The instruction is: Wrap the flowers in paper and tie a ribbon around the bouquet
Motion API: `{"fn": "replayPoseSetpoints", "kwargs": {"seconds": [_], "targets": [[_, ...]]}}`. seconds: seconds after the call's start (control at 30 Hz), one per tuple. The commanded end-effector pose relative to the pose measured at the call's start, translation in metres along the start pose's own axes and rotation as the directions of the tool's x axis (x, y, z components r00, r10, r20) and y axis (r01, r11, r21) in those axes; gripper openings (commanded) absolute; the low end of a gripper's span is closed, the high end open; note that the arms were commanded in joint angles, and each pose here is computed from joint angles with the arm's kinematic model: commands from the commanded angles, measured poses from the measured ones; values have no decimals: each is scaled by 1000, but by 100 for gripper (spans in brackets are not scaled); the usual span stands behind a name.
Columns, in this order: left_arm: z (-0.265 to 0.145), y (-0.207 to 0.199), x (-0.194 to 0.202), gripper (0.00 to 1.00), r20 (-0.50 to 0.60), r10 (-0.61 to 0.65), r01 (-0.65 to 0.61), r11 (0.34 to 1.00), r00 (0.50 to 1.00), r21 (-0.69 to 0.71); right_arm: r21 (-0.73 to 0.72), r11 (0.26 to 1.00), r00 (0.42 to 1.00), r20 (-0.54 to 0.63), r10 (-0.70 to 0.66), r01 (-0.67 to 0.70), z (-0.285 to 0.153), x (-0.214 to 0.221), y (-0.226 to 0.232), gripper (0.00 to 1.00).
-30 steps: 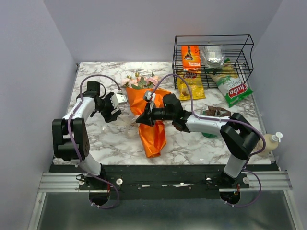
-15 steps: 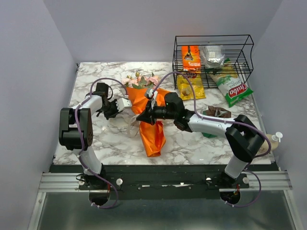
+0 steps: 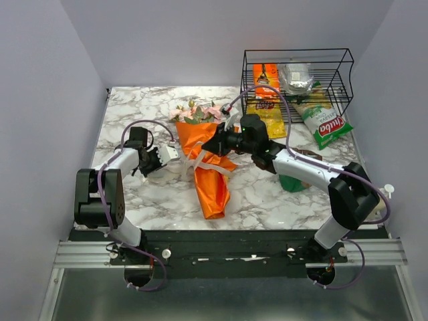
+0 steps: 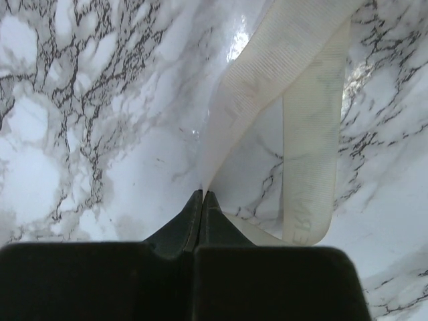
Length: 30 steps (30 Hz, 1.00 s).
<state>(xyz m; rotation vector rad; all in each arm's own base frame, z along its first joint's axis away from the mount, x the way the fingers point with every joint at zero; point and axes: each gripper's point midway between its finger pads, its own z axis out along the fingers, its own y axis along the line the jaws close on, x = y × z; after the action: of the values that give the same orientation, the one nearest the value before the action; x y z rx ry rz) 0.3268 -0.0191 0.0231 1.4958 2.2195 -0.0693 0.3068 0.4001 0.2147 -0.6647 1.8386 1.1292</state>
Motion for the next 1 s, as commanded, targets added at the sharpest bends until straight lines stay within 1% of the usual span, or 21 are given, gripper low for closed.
{"fn": "replayPoseSetpoints", "kwargs": {"seconds": [0.0, 0.07, 0.17, 0.2, 0.27, 0.43, 0.63, 0.77, 0.9, 0.93, 0.97], "targets": [[-16, 14, 13, 0, -29, -23, 21, 996, 999, -92, 110, 981, 987, 26, 157, -159, -25, 0, -33, 1], [-22, 21, 20, 0, -46, -19, 13, 992, 999, -129, 134, 977, 986, 37, 160, -163, -34, -1, -42, 0], [-30, 28, 33, 0, -62, -16, 6, 986, 998, -168, 171, 961, 975, 67, 210, -219, -49, -2, -57, 0], [-34, 32, 40, 0, -68, -25, 12, 983, 997, -185, 190, 948, 967, 63, 246, -254, -53, 8, -63, 0], [-40, 34, 48, 0, -88, -1, -18, 977, 996, -213, 218, 931, 956, 87, 280, -293, -62, 10, -75, 0], [-56, 43, 69, 0, -119, -11, -20, 965, 993, -260, 226, 892, 921, 106, 376, -390, -73, 26, -90, 0], [-73, 51, 94, 0, -170, -12, -41, 952, 985, -302, 237, 897, 928, 120, 354, -373, -79, 24, -96, 1], [-84, 52, 111, 0, -190, -24, -37, 950, 982, -312, 249, 879, 913, 144, 383, -408, -90, 27, -110, 0], [-88, 39, 104, 0, -156, -7, -34, 965, 988, -262, 234, 878, 908, 121, 401, -419, -88, 33, -111, 0], [-95, 43, 91, 0, -106, 5, -34, 963, 994, -268, 227, 878, 906, 113, 407, -422, -86, 34, -111, 0], [-96, 28, 83, 0, -68, -12, -3, 978, 998, -210, 214, 878, 904, 104, 416, -428, -84, 37, -110, 0]]}}
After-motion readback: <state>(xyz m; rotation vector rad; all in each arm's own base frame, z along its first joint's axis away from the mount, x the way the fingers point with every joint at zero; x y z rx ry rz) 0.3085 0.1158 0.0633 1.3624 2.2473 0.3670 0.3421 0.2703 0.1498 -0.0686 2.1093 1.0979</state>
